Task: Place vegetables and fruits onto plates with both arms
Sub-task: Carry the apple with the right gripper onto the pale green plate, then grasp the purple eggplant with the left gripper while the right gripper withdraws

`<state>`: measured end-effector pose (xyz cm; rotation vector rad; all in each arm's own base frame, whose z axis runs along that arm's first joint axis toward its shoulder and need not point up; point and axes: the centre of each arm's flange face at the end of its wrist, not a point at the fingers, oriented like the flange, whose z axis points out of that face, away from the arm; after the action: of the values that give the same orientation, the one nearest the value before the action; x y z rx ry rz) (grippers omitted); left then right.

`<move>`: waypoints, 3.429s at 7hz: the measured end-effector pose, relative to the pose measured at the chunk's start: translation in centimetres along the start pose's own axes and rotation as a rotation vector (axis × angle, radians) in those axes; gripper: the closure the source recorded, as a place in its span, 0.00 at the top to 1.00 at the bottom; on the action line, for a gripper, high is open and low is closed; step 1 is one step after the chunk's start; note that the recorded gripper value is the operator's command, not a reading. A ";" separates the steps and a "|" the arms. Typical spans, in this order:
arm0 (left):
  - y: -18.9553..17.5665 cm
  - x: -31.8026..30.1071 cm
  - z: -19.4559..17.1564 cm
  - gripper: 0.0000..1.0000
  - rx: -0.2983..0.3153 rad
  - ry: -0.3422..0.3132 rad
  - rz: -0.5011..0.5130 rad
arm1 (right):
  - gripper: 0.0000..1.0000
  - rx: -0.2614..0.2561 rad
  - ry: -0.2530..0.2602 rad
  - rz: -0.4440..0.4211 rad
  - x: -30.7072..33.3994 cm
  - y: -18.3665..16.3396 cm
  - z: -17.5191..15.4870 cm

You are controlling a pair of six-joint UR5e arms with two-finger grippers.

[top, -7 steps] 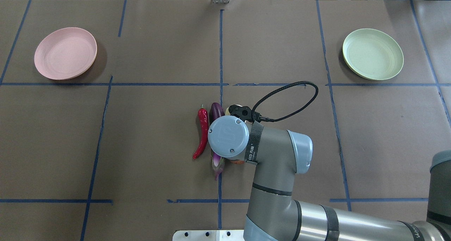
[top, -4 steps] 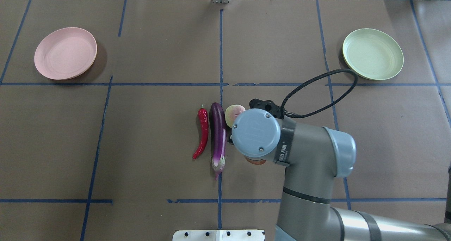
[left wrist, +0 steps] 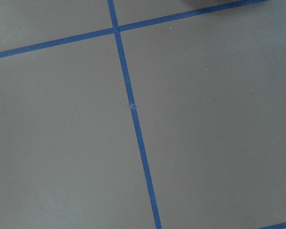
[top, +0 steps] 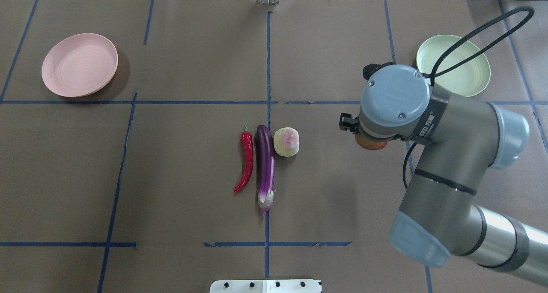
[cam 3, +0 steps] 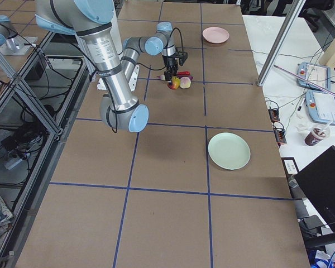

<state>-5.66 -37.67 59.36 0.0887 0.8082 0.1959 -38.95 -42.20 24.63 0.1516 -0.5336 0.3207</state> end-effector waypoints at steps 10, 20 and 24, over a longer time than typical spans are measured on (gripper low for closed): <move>-1.0 1.3 0.1 1.00 0.019 0.002 0.023 | 0.03 -0.041 -0.083 -0.136 21.6 -26.9 22.2; -16.8 49.7 7.7 1.00 0.014 0.221 -0.135 | 1.00 -0.093 -0.426 -0.076 22.6 -26.2 11.3; -12.1 68.8 17.0 1.00 0.039 0.160 -0.113 | 1.00 -0.152 -0.517 -0.081 18.7 -21.2 4.1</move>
<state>54.73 -35.29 20.45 0.0644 0.9742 0.0809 -18.57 -58.14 36.62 0.1074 -1.0577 0.1574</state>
